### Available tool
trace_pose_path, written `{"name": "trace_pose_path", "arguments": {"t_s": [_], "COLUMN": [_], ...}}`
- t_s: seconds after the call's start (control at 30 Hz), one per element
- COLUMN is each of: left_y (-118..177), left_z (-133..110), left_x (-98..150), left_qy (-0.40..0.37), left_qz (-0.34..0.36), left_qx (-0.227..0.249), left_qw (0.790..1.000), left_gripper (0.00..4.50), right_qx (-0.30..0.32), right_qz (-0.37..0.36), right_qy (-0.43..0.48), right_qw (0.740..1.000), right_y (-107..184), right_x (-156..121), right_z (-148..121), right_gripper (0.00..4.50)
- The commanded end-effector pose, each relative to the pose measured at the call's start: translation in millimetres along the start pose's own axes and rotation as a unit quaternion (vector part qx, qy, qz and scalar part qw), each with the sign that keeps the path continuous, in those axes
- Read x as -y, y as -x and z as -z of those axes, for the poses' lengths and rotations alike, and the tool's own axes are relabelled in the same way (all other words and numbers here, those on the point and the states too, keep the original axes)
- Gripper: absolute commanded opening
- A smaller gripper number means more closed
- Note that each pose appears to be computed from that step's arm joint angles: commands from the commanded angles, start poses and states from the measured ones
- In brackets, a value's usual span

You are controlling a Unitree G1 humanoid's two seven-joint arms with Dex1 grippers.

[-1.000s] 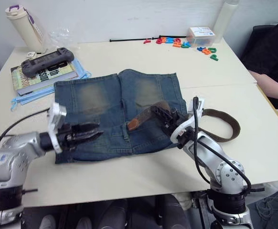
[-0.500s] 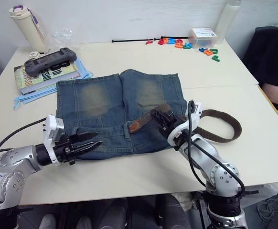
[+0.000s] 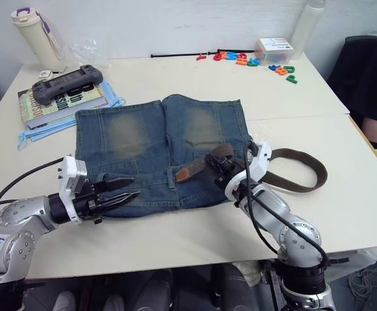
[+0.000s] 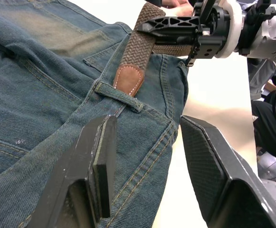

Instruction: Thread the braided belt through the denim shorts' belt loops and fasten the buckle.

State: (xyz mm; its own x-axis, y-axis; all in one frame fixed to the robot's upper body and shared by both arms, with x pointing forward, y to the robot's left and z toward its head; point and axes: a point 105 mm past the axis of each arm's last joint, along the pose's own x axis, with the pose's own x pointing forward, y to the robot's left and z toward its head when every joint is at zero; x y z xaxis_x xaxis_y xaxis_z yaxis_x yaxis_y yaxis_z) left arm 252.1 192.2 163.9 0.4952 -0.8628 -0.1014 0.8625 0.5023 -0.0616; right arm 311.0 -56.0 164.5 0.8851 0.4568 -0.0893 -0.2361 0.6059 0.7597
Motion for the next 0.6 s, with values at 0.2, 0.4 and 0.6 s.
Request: {"name": "trace_pose_path", "arguments": {"t_s": [0.2, 0.4, 0.6], "left_y": [2, 1, 1], "left_z": [-3, -1, 0], "left_x": [-2, -5, -9], "left_qy": [-0.016, -0.016, -0.017], "left_qz": [0.002, 0.0, -0.003], "left_qx": [-0.001, -0.001, -0.004], "left_qw": [1.0, 1.0, 1.0], "left_gripper": [2.4, 2.4, 2.4], "right_qx": [-0.042, -0.089, -0.093], "right_qz": [-0.022, -0.045, -0.075], "right_qy": [0.022, 0.011, 0.027], "right_qw": [0.999, 0.995, 0.993], "right_y": [-12, -22, -28], "right_x": [-13, -16, -29], "right_z": [21, 40, 40], "right_gripper": [0.0, 0.0, 0.0]}}
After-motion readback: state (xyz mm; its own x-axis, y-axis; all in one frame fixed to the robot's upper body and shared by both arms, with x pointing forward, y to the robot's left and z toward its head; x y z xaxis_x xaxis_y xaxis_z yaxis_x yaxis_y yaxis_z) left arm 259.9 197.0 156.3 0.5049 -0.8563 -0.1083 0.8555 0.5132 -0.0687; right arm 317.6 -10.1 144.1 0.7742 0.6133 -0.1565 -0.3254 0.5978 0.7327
